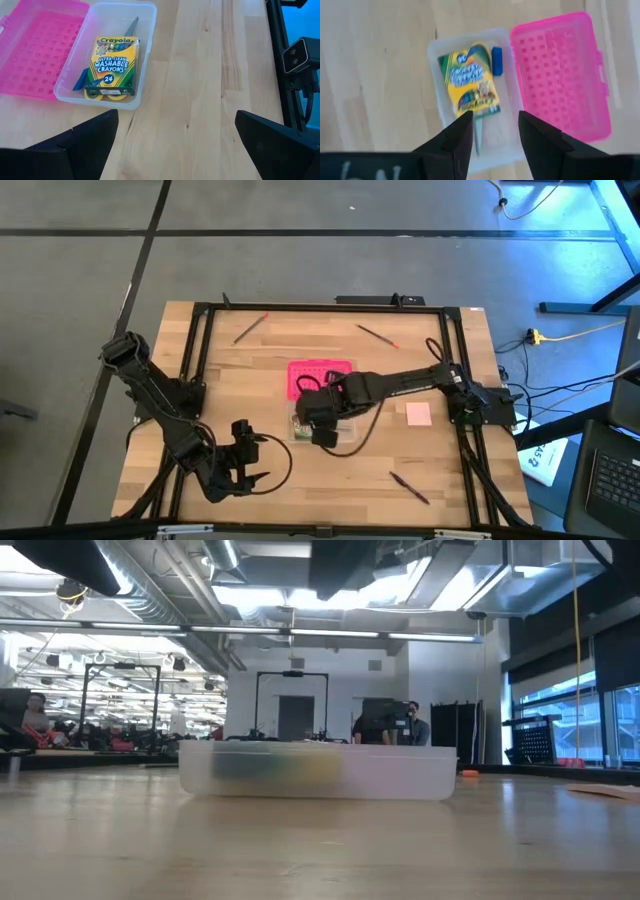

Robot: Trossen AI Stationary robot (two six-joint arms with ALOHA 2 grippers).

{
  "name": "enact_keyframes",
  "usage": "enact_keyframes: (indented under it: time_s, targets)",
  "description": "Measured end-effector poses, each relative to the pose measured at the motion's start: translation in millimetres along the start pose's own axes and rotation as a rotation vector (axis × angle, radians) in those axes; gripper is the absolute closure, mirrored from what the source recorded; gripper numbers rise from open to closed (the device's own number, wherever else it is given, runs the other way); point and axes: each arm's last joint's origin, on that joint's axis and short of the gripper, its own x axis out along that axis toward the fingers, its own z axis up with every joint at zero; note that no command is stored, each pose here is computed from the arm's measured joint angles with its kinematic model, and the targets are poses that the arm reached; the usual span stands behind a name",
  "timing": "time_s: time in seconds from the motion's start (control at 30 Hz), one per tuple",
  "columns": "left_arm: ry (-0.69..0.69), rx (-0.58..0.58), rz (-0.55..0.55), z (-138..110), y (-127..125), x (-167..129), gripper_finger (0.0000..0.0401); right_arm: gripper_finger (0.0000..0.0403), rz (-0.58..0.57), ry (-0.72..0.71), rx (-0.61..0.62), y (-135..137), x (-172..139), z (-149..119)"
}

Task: Pack school essentials
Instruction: Put the purple pen into the pencil case

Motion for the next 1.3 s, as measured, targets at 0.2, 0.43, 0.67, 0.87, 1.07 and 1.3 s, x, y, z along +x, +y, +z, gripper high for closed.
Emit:
enact_keyframes:
  time_s: [0.2, 0.43, 0.67, 0.87, 1.07, 1.3]
  targets:
    - [-0.001, 0.0, -0.001, 0, 0, 0, 0.0006, 0.0244, 0.0, 0.046, -0.002, 24, -29, -22]
    - [-0.015, 0.023, -0.018, 2, -2, 0, 0.0006, 0.0244, 0.017, 0.005, 0.077, 51, -76, -58]
    - [-0.041, 0.028, -0.106, 13, -6, 4, 0.0006, 0.0244, 0.092, -0.049, 0.147, 72, -114, -87]
    - [-0.066, 0.045, -0.15, 24, -5, 10, 0.0006, 0.0244, 0.118, -0.036, 0.218, 96, -121, -110]
    - [-0.121, 0.068, -0.168, 34, -4, 14, 0.0006, 0.0244, 0.057, 0.078, 0.35, 113, -104, -145]
    - [-0.128, 0.053, -0.262, 47, -1, 21, 0.0006, 0.0244, -0.039, 0.28, 0.571, 113, -79, -174]
